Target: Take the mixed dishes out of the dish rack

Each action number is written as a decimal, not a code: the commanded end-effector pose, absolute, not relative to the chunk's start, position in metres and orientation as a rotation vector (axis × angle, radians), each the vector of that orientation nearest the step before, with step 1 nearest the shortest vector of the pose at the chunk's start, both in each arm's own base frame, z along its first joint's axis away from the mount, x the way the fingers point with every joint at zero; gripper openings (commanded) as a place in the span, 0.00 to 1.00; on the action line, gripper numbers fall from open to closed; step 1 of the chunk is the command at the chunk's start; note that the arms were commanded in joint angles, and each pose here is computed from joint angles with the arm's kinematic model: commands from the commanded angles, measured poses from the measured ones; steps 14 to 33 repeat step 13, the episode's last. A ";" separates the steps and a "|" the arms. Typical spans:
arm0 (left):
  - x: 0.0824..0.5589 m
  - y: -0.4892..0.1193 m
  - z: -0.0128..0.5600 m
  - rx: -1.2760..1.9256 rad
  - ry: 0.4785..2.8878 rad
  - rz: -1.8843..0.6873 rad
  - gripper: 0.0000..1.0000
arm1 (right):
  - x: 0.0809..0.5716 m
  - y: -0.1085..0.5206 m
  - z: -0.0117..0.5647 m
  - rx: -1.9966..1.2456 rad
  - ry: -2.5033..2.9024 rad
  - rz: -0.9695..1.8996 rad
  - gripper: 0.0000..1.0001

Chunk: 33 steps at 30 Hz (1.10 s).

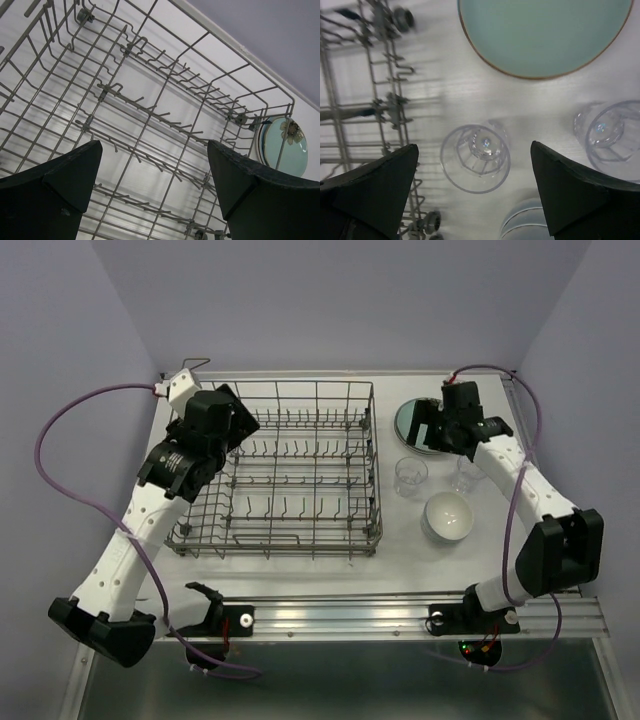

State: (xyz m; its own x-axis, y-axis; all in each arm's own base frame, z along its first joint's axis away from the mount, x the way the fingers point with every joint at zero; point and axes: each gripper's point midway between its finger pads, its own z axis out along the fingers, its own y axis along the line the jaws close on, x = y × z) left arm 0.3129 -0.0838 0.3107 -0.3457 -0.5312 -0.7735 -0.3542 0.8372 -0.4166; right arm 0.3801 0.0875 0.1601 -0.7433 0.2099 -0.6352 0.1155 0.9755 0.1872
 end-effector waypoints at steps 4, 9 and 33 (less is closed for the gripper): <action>0.300 -0.051 0.376 -0.702 1.785 -0.181 0.99 | 0.393 0.037 0.354 0.427 1.836 0.060 1.00; 0.276 -0.026 0.389 -0.761 1.691 -0.155 0.99 | 0.357 -0.008 0.377 0.557 1.691 -0.116 1.00; 0.256 -0.006 0.392 -0.822 1.626 -0.129 0.99 | 0.338 -0.025 0.373 0.631 1.641 -0.169 1.00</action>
